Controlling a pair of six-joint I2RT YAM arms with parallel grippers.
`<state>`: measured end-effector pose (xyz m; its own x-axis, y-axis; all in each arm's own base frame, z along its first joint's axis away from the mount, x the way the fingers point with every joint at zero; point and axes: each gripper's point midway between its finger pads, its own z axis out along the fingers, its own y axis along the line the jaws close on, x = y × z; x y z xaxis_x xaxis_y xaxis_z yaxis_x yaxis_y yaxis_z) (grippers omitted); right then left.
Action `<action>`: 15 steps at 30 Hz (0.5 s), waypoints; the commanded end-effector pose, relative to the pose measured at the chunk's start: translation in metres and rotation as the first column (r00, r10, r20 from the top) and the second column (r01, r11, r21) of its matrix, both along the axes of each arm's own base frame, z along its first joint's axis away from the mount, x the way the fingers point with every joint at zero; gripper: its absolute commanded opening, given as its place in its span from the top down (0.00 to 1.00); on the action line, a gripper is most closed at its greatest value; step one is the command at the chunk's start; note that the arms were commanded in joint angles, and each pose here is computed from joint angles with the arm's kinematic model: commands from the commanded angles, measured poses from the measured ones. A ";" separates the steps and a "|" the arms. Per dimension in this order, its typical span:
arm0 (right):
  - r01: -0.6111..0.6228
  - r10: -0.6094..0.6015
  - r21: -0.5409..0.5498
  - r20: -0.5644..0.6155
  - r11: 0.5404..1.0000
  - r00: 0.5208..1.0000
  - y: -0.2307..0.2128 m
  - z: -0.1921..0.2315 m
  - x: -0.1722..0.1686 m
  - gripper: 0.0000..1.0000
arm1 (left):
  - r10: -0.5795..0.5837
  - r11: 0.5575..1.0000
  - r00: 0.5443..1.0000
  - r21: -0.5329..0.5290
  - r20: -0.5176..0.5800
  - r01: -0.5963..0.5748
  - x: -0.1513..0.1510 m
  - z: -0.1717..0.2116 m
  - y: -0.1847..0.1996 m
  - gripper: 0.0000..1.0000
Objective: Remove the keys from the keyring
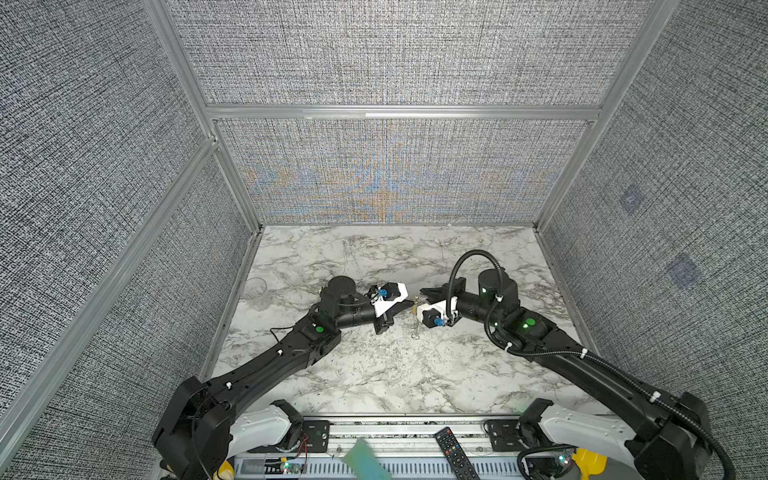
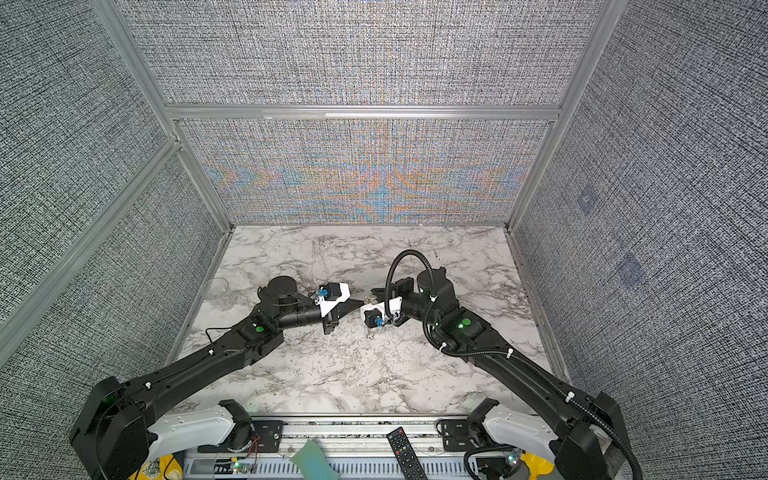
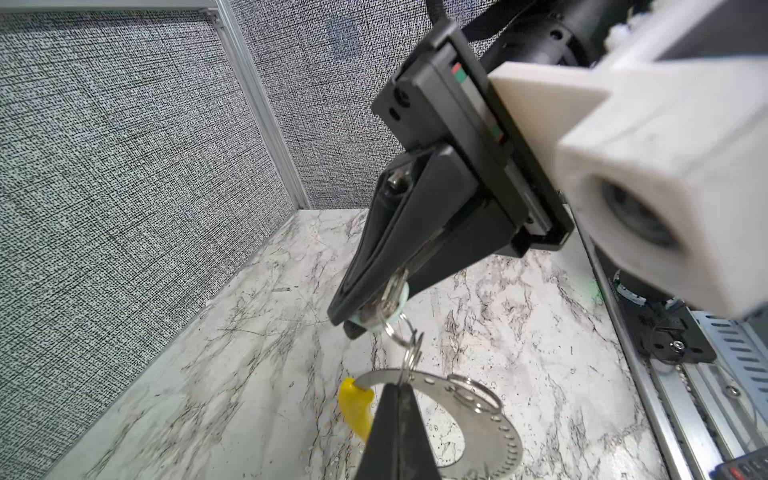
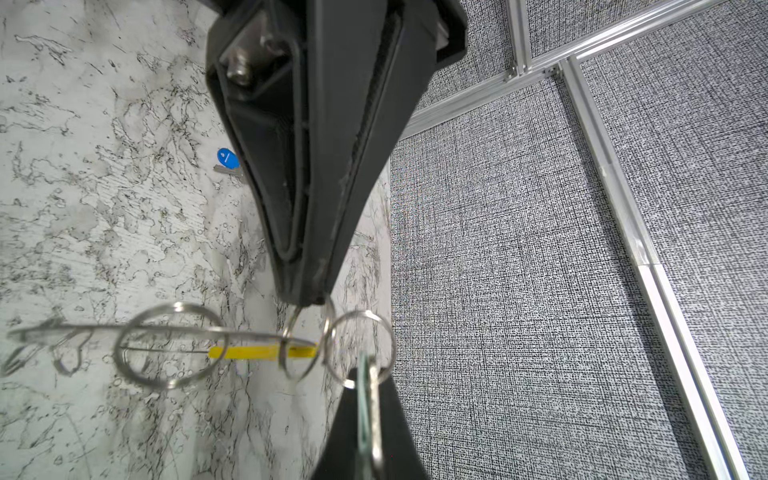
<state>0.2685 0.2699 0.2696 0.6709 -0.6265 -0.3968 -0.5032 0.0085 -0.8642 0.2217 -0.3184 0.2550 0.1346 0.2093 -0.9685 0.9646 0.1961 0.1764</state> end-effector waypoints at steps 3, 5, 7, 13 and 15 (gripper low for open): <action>0.019 -0.019 0.025 0.018 1.000 1.000 -0.003 0.006 0.003 1.00 | 0.017 1.000 1.000 -0.013 -0.005 -0.017 0.002 0.006 0.001 1.00; 0.022 -0.022 0.026 0.014 0.999 1.000 -0.004 0.006 0.003 1.00 | 0.020 1.000 1.000 -0.015 -0.004 -0.020 0.003 0.007 0.001 1.00; 0.023 -0.023 0.024 0.012 0.999 1.000 -0.005 0.004 0.003 1.00 | 0.024 1.000 1.000 -0.014 -0.006 -0.024 0.004 0.007 0.001 1.00; 0.021 -0.021 -0.004 0.022 1.000 1.000 -0.008 -0.003 0.002 1.00 | 0.023 1.000 1.000 -0.018 -0.014 -0.023 0.003 0.007 0.000 1.00; 0.028 -0.028 -0.007 0.026 1.000 0.999 -0.009 -0.003 0.003 1.00 | 0.021 1.000 1.000 -0.016 -0.018 -0.021 0.003 0.007 0.000 1.00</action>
